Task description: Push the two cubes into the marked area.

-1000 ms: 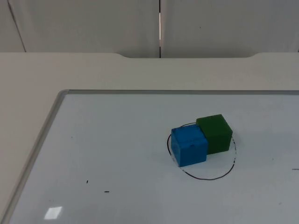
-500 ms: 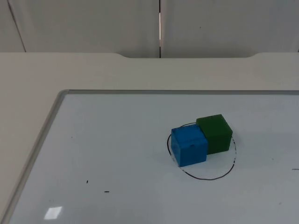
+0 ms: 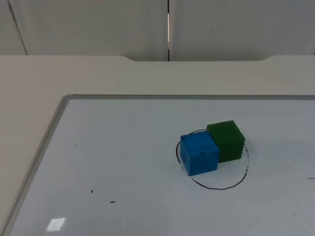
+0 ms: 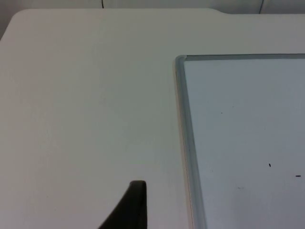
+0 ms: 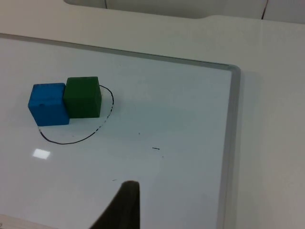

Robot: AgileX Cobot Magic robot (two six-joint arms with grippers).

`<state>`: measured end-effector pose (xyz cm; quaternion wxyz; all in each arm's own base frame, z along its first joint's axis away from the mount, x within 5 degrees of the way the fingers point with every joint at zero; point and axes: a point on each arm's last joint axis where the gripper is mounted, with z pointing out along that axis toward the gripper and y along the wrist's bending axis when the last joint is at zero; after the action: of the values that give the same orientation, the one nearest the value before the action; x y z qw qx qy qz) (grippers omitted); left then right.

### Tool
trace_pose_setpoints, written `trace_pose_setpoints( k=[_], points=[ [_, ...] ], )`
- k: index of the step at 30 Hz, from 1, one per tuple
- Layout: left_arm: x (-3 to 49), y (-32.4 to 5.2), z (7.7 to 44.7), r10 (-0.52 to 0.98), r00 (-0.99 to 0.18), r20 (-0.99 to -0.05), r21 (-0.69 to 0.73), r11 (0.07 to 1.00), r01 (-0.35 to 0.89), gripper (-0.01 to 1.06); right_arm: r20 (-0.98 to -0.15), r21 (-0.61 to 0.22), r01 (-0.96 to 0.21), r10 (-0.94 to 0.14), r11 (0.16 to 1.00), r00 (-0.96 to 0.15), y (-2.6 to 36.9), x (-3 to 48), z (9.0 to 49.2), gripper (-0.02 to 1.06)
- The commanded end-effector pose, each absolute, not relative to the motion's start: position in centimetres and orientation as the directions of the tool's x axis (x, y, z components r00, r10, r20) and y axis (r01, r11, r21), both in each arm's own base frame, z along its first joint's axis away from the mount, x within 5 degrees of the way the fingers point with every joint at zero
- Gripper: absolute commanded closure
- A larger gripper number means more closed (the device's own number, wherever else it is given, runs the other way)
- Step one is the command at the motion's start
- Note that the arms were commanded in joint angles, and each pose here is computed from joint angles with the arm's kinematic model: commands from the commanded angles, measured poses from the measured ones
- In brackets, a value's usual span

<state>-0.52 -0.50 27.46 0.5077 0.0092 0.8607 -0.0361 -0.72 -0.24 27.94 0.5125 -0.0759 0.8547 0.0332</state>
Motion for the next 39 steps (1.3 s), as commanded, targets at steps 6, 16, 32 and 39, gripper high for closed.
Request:
trace_pose_setpoints(
  k=[6,16,32,39],
  points=[
    [-0.48,-0.56,27.47,-0.024,-0.473,-0.881,-0.059,0.996,0.060,0.00,-0.889,-0.027,-0.159,-0.096,0.987,-0.447,-0.25,-0.72,28.04,0.00],
    [-0.48,-0.56,27.47,-0.024,-0.473,-0.881,-0.059,0.996,0.060,0.00,-0.889,-0.027,-0.159,-0.096,0.987,-0.447,-0.25,-0.72,28.04,0.00],
    [-0.48,-0.56,27.47,-0.024,-0.473,-0.881,-0.059,0.996,0.060,0.00,-0.890,-0.027,-0.020,-0.034,0.999,-0.455,-0.15,-0.74,28.05,0.00],
    [-0.48,-0.56,27.47,-0.024,-0.473,-0.881,-0.059,0.996,0.060,0.00,-0.890,-0.027,-0.020,-0.034,0.999,-0.455,-0.15,-0.74,28.05,0.00]
  ],
)
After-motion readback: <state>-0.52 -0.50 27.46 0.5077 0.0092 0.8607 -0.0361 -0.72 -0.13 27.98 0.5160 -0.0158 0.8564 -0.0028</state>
